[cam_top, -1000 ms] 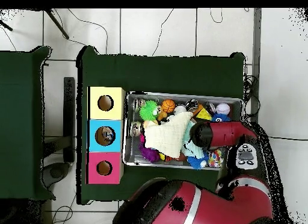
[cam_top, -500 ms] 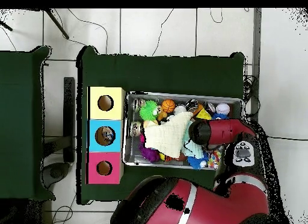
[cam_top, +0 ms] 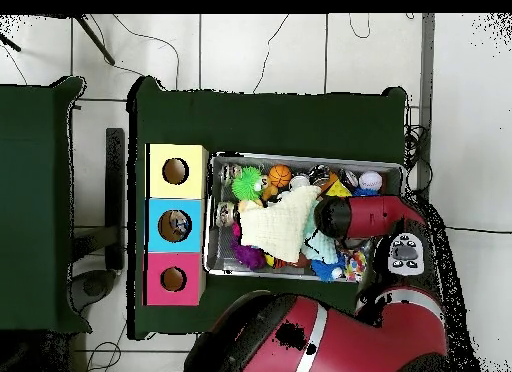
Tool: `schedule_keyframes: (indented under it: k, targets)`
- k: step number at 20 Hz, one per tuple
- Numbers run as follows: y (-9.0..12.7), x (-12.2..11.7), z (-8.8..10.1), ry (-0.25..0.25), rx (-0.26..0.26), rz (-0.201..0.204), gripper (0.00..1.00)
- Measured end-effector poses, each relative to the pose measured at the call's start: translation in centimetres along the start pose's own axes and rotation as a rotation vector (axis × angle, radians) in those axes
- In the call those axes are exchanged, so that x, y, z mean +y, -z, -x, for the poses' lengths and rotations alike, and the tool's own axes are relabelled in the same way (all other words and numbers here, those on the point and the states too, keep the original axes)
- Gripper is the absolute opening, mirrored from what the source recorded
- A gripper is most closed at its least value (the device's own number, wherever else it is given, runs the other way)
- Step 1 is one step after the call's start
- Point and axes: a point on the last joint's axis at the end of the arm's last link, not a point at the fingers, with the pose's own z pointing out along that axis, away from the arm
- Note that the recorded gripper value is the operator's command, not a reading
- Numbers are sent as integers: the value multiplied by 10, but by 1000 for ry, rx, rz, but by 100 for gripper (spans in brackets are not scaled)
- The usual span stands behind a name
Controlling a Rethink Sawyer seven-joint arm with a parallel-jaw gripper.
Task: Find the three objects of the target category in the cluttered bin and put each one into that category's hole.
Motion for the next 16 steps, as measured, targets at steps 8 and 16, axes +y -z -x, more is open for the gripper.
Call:
schedule_keyframes:
  k: [8, 16]
  targets:
    - [7, -5, -6, -18, 48, 23, 100]
    - [13, -10, -10, -38, 68, 45, 100]
